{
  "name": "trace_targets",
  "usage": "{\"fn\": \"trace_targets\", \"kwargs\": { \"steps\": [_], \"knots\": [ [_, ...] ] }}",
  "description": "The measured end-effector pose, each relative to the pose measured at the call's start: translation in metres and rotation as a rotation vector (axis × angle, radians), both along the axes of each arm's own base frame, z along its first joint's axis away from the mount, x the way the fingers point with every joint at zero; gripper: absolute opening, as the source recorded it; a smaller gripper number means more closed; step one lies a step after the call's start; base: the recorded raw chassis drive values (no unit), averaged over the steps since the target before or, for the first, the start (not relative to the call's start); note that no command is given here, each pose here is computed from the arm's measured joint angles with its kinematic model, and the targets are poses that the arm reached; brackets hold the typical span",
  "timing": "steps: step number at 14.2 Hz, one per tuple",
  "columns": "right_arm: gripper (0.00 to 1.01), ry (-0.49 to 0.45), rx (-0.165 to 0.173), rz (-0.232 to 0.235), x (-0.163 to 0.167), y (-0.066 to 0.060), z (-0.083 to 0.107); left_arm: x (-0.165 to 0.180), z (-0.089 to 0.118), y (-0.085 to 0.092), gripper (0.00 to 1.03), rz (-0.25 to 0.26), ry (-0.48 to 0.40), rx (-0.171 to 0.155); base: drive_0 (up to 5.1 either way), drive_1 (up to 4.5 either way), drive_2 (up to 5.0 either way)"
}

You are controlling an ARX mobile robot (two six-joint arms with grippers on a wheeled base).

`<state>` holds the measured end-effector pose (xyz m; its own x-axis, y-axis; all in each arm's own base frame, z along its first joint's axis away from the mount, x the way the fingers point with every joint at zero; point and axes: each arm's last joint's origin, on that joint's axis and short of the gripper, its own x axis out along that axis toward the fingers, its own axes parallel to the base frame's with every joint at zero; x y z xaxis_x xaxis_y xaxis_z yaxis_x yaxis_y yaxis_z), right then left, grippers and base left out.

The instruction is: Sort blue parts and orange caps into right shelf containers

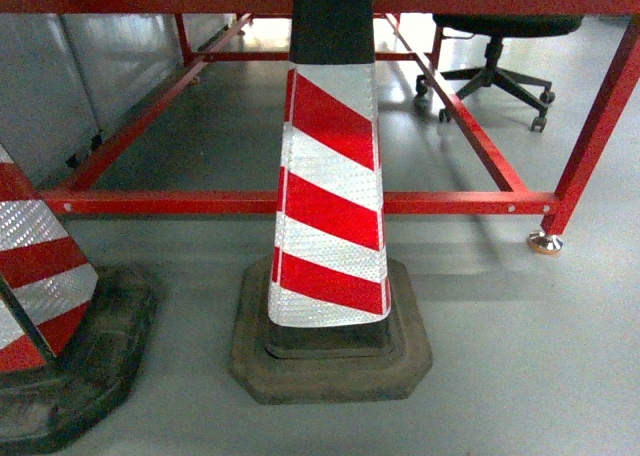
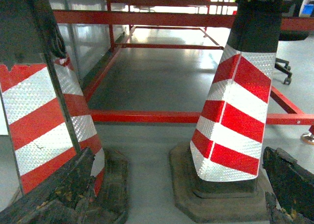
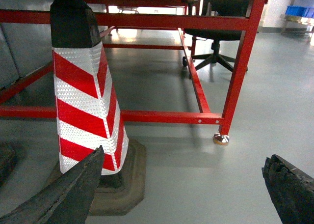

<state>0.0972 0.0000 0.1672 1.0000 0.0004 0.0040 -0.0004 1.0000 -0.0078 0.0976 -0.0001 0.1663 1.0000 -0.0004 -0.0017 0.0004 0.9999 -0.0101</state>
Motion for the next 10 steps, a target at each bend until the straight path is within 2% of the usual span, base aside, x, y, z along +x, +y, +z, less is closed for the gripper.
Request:
{"fn": "trace_targets", "kwargs": {
  "steps": [10],
  "knots": [
    [0.98, 0.0, 0.0, 0.0, 0.0, 0.0, 0.0, 0.0, 0.0, 0.0, 0.98, 0.0, 0.0, 0.0, 0.0, 0.0, 0.0]
  ]
}}
